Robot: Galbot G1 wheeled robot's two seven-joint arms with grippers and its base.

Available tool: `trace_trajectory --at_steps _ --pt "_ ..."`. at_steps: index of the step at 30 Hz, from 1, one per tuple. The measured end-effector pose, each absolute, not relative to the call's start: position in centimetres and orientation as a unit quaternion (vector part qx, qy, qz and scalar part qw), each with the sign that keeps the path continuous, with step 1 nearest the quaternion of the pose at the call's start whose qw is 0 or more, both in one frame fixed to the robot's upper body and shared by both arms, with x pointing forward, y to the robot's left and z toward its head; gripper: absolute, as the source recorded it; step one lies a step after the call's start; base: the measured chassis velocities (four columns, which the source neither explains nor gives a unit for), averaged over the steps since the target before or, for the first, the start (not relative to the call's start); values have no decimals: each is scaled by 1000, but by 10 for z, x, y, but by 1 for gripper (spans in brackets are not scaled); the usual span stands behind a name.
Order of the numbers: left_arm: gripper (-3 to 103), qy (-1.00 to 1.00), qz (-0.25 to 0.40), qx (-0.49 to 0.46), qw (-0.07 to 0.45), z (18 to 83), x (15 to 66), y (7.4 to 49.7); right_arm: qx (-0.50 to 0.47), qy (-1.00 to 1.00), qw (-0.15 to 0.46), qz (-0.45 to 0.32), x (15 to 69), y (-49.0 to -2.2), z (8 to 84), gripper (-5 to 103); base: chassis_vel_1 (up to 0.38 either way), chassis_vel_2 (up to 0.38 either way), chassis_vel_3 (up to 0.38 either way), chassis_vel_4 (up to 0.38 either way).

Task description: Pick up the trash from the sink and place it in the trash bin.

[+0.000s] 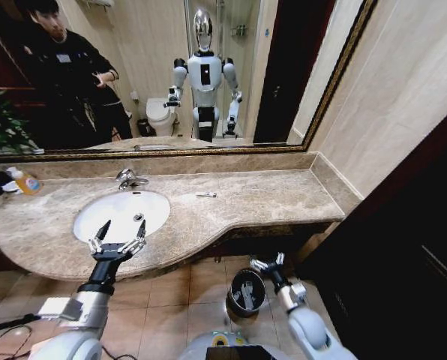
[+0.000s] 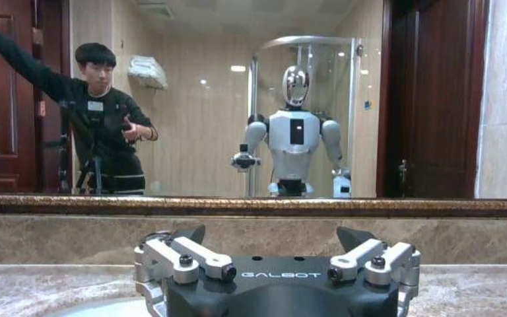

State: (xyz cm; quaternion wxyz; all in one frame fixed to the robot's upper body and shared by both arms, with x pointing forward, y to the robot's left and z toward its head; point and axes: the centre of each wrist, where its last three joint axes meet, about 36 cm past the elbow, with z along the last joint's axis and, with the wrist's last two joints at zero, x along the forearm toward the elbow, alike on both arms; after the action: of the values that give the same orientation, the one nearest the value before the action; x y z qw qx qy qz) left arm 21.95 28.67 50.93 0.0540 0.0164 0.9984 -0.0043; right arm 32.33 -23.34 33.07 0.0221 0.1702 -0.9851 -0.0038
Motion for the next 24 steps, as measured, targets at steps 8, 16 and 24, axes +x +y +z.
trace_trajectory --at_steps 8,16,24 --pt "100 998 -4 16 54 509 219 287 287 -958 22 5 399 -233 360 100 0 0 0 0" --pt "100 998 -4 16 54 509 219 287 357 -933 41 17 461 -232 390 100 0 0 0 0" --pt "100 998 -4 16 54 509 219 287 402 -913 38 48 546 -232 406 100 0 0 0 0"
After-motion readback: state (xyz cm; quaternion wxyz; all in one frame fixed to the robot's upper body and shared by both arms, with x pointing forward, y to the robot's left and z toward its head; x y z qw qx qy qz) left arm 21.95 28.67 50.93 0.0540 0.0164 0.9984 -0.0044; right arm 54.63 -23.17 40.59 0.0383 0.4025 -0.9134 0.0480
